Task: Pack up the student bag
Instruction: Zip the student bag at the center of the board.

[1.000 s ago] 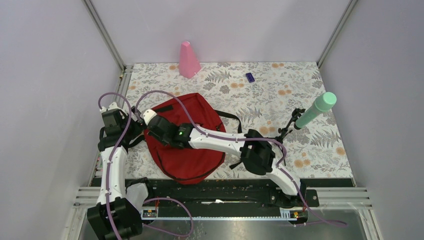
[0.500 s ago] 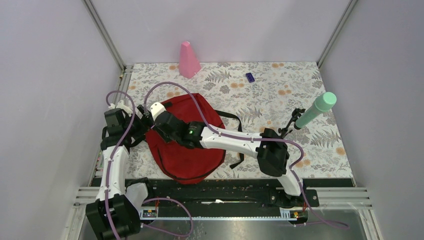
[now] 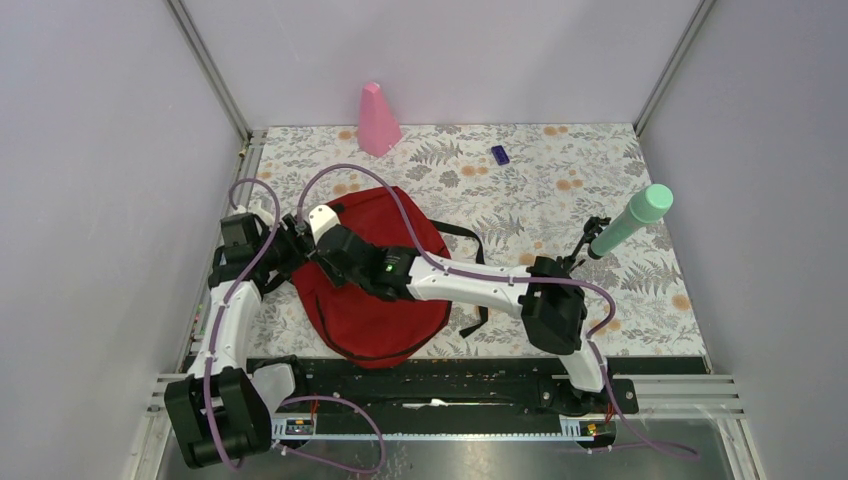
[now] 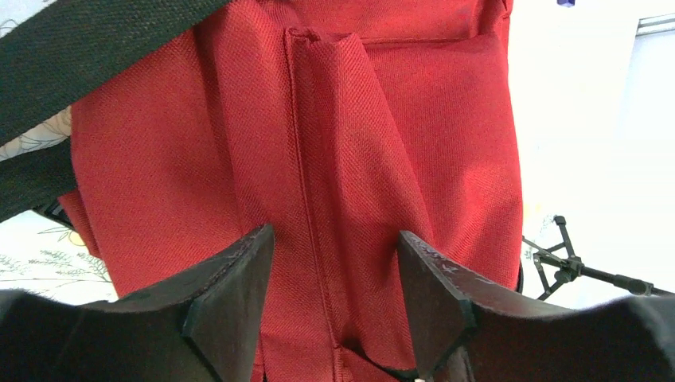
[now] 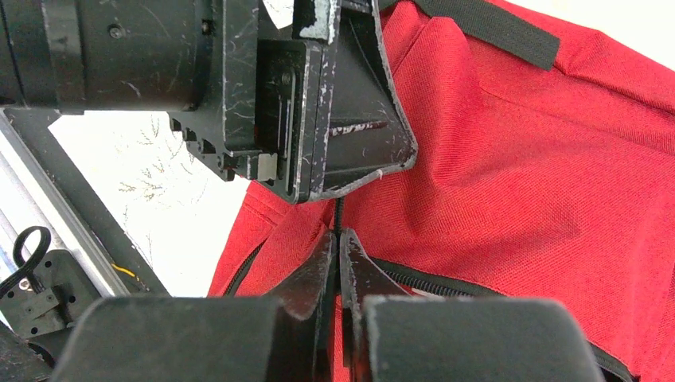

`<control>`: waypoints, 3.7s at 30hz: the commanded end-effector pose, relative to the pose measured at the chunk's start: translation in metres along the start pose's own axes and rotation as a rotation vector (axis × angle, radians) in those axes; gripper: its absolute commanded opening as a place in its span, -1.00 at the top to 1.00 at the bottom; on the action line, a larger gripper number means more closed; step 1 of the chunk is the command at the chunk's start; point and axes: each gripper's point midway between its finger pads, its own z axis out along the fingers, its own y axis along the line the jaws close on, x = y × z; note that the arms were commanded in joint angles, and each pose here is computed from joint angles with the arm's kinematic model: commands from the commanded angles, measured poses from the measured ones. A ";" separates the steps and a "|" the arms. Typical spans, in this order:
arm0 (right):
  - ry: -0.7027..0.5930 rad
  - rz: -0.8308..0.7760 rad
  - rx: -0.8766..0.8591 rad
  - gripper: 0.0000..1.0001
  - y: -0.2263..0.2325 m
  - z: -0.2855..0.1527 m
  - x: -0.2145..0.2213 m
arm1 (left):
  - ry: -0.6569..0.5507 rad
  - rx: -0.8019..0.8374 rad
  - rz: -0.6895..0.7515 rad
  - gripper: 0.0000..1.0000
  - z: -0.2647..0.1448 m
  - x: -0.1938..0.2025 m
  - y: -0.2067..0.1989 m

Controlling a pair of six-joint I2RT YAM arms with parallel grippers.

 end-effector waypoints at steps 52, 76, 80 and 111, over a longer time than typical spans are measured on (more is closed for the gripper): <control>-0.209 0.230 0.158 1.00 -0.092 -0.068 -0.019 | -0.150 0.091 0.119 0.00 -0.019 -0.025 -0.026; -0.199 0.235 0.118 1.00 -0.080 -0.054 -0.036 | -0.021 0.319 0.088 -0.63 -0.054 0.082 -0.078; -0.195 0.237 0.117 1.00 -0.080 -0.052 -0.035 | 0.041 0.296 0.092 -0.58 -0.052 0.095 -0.072; -0.167 0.237 0.322 1.00 -0.147 -0.051 -0.017 | -0.076 -0.012 0.032 1.00 -0.018 0.061 -0.031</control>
